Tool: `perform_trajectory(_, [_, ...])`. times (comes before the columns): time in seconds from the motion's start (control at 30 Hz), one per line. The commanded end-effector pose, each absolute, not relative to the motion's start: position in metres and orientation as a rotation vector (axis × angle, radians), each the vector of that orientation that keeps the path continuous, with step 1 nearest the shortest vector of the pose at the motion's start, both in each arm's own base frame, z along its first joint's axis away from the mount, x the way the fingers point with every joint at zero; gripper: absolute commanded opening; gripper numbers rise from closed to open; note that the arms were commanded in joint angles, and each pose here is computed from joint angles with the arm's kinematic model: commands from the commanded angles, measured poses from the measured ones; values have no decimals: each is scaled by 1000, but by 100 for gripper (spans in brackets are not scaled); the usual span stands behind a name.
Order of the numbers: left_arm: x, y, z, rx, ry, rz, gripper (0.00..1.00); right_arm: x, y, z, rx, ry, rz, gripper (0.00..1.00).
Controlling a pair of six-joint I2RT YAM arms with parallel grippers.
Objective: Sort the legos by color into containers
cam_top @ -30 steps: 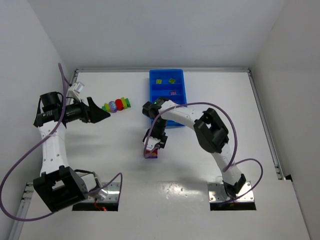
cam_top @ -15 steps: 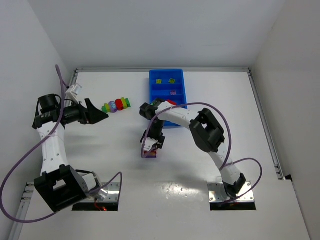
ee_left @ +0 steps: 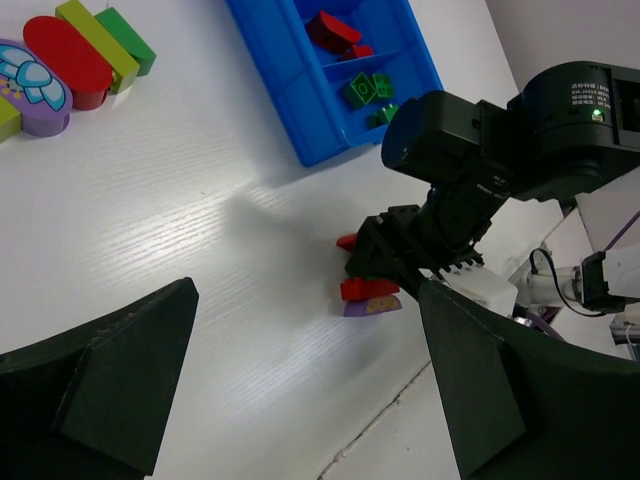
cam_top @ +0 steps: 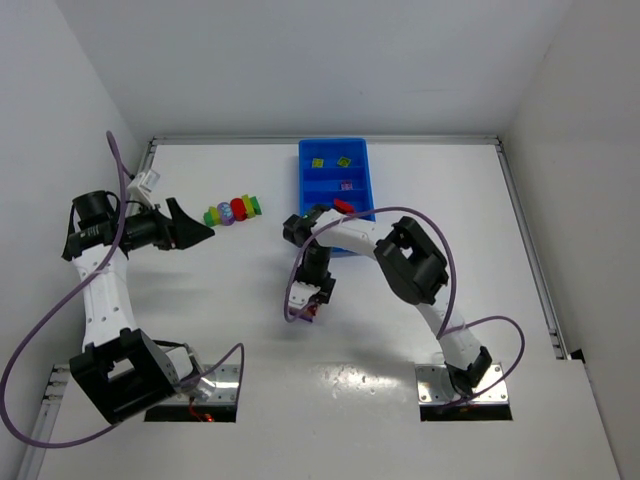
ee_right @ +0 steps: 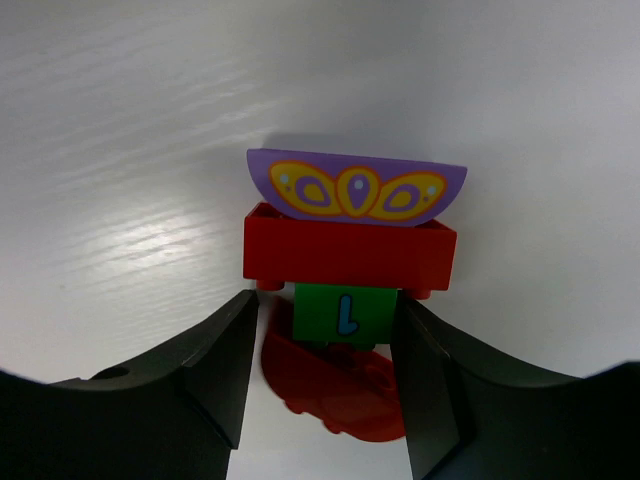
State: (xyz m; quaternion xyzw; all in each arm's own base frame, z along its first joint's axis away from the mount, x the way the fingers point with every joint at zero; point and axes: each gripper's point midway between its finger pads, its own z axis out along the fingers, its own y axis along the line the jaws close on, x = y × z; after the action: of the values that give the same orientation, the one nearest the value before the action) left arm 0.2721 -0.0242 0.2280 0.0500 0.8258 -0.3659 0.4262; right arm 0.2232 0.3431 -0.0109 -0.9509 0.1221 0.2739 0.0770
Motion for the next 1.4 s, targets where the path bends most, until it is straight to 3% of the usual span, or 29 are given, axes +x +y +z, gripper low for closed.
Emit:
perform_trajectory(0.0, [270, -24, 235, 156, 2028, -896, 99, 206, 357, -9, -2628, -787, 667, 55])
perform_trajectory(0.13, [270, -24, 235, 156, 2028, -896, 99, 207, 357, -10, -2628, -768, 627, 54])
perform_trajectory(0.27, [269, -24, 235, 147, 2031, -902, 99, 211, 354, -12, -2663, -725, 612, 46])
perform_trajectory(0.53, [267, -27, 237, 174, 1996, -894, 99, 209, 341, 2, -2710, -485, 587, 11])
perform_trajectory(0.67, [260, -31, 228, 162, 2009, -894, 99, 198, 331, 15, -2698, -325, 604, 4])
perform_trajectory(0.97, [251, -50, 237, 281, 1933, -940, 99, 197, 329, 69, -2553, 243, 519, 0])
perform_trajectory(1.2, [246, -116, 229, 578, 1950, -1150, 91, 199, 321, 90, -2426, 738, 559, 0])
perform_trajectory(1.37, [239, -146, 218, 680, 1975, -1222, 91, 197, 323, 115, -2296, 1022, 642, 0])
